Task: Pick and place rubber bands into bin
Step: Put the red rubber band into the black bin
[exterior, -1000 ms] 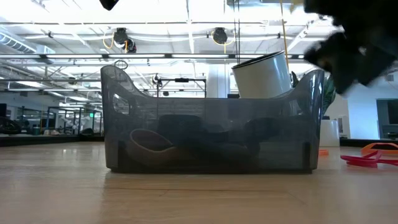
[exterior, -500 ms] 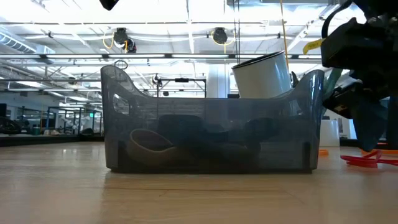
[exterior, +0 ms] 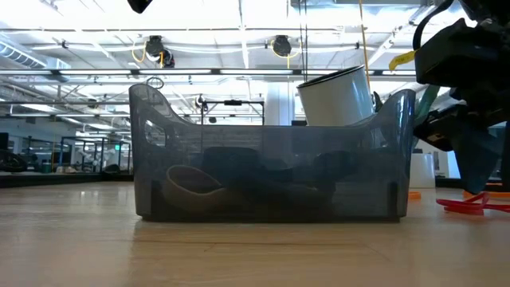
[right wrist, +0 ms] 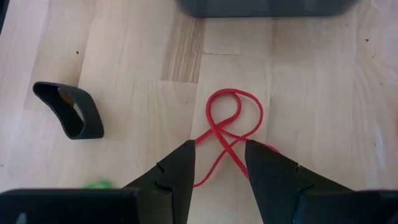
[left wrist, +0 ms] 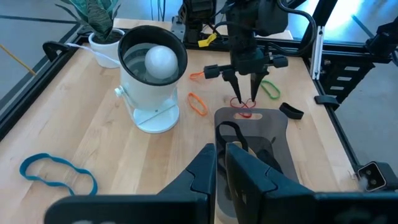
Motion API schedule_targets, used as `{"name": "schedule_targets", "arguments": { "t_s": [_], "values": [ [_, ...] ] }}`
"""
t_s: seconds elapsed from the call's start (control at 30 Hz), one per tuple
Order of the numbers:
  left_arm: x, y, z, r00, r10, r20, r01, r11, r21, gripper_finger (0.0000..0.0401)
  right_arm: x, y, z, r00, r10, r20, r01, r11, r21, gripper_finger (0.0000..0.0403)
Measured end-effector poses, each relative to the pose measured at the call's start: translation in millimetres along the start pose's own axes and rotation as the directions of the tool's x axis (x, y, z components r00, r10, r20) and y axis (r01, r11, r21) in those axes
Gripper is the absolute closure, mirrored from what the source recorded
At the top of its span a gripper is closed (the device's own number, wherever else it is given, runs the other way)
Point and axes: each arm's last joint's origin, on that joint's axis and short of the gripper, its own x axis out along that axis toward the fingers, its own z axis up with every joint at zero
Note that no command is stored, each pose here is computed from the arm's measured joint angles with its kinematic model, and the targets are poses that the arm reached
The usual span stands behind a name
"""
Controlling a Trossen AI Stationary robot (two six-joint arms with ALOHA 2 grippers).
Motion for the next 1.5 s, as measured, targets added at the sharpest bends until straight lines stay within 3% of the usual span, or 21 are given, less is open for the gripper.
{"name": "schedule_targets", "arguments": {
  "t_s": [0.67,1.13,1.5],
  "values": [
    [0.0,0.0,0.0,1.000,0.000,0.000,0.000,1.000,0.006,0.0359,0.0,-0.1,-0.1,1.000,-0.002,-0.001,0.002,0.994,-0.110,0.0273],
    [0.0,0.0,0.0,1.000,0.000,0.000,0.000,1.000,0.004,0.0359,0.0,0.4,0.8,1.000,0.004,0.009,-0.004,0.997,-0.075,0.0273],
    [0.0,0.0,0.0,1.000,0.000,0.000,0.000,1.000,-0.005,0.0359,0.0,-1.4,-0.8,0.999,-0.033,0.001,0.032,0.950,-0.309,0.0273]
  ]
}}
